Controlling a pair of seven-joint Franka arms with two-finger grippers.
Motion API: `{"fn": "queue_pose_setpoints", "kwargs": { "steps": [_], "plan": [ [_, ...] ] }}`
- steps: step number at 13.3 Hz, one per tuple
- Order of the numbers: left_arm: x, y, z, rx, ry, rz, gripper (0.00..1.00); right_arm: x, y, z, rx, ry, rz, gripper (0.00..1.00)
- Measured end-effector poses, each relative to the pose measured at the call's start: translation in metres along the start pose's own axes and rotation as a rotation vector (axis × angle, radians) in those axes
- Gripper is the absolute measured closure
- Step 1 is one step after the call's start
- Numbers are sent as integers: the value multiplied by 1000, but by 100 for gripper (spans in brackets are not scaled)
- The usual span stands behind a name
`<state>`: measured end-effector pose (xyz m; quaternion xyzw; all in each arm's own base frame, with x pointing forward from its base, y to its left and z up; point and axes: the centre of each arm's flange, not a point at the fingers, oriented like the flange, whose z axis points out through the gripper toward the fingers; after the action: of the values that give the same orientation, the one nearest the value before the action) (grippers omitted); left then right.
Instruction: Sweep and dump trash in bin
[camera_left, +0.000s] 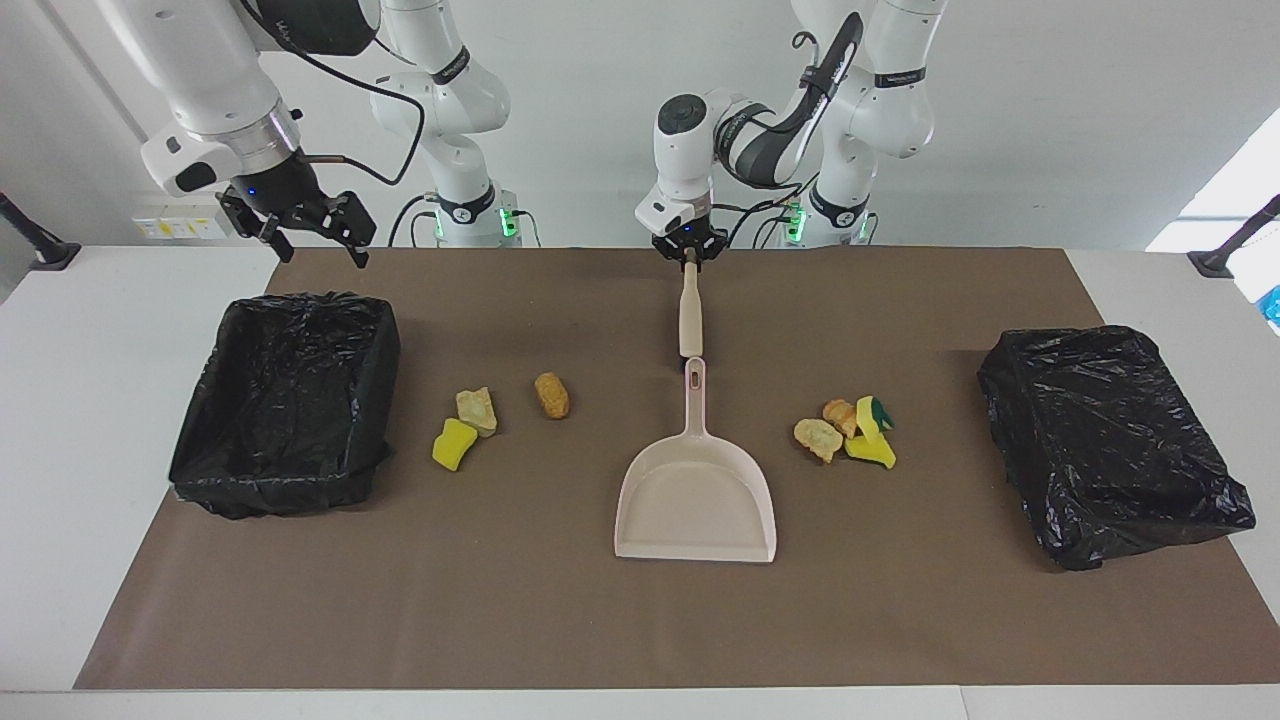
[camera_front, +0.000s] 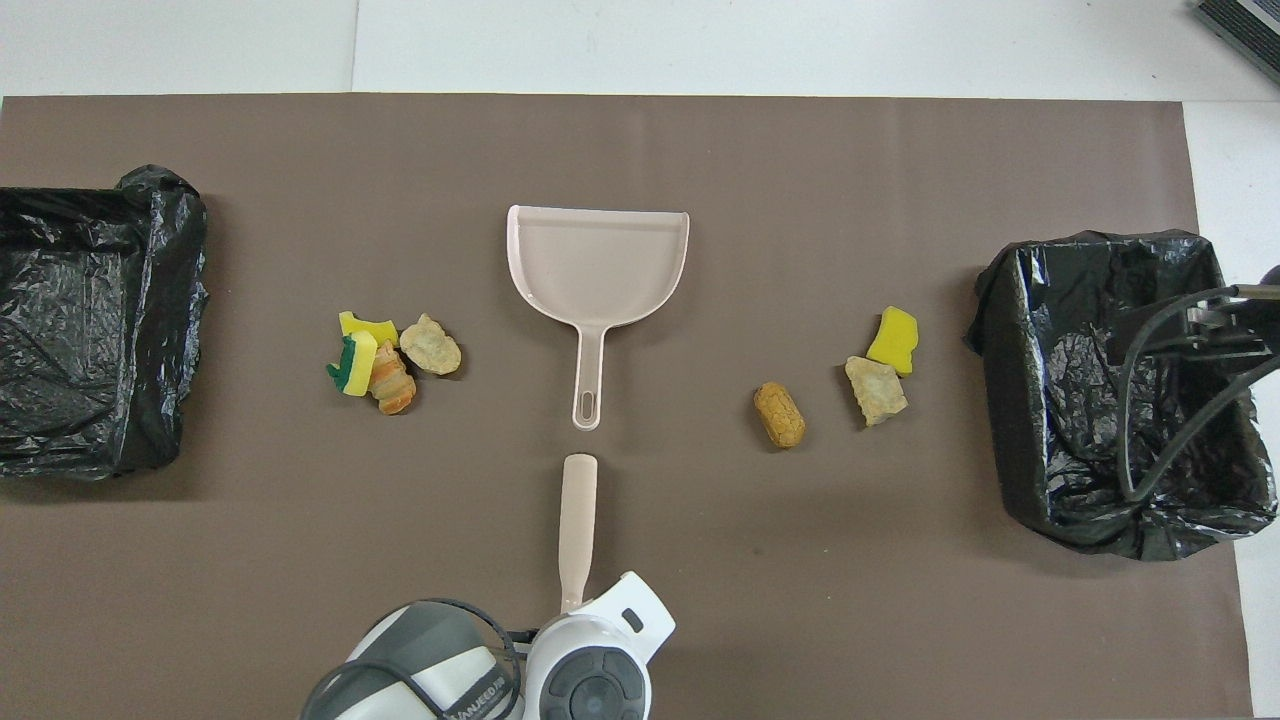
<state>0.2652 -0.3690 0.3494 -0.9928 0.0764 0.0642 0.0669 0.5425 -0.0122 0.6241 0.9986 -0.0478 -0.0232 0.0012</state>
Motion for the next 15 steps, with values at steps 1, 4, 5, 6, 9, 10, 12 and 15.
{"fn": "queue_pose_setpoints", "kwargs": {
  "steps": [1,4,5,6,9,10,12,15],
  "plan": [
    [13,-14,-12,13,-25,-19,74,1,-7,0,1,11,-13,0],
    [40,-73,-52,18,-78,-67,74,4,-51,6,7,55,-83,0],
    [49,-101,-64,5,-85,-102,74,6,-70,11,11,70,-91,0],
    [59,-135,-76,-14,-85,-138,74,7,-88,17,16,78,-94,0],
    [86,-237,-89,-74,-75,-187,74,13,-154,44,34,105,-65,0],
    [95,-268,-87,-88,-71,-174,74,16,-178,57,41,111,-48,0],
    [118,-324,-87,-109,-35,-146,74,19,-227,90,53,116,-16,0],
    [169,-358,-81,-55,-15,-120,74,18,-294,138,82,139,31,0]
  ]
}}
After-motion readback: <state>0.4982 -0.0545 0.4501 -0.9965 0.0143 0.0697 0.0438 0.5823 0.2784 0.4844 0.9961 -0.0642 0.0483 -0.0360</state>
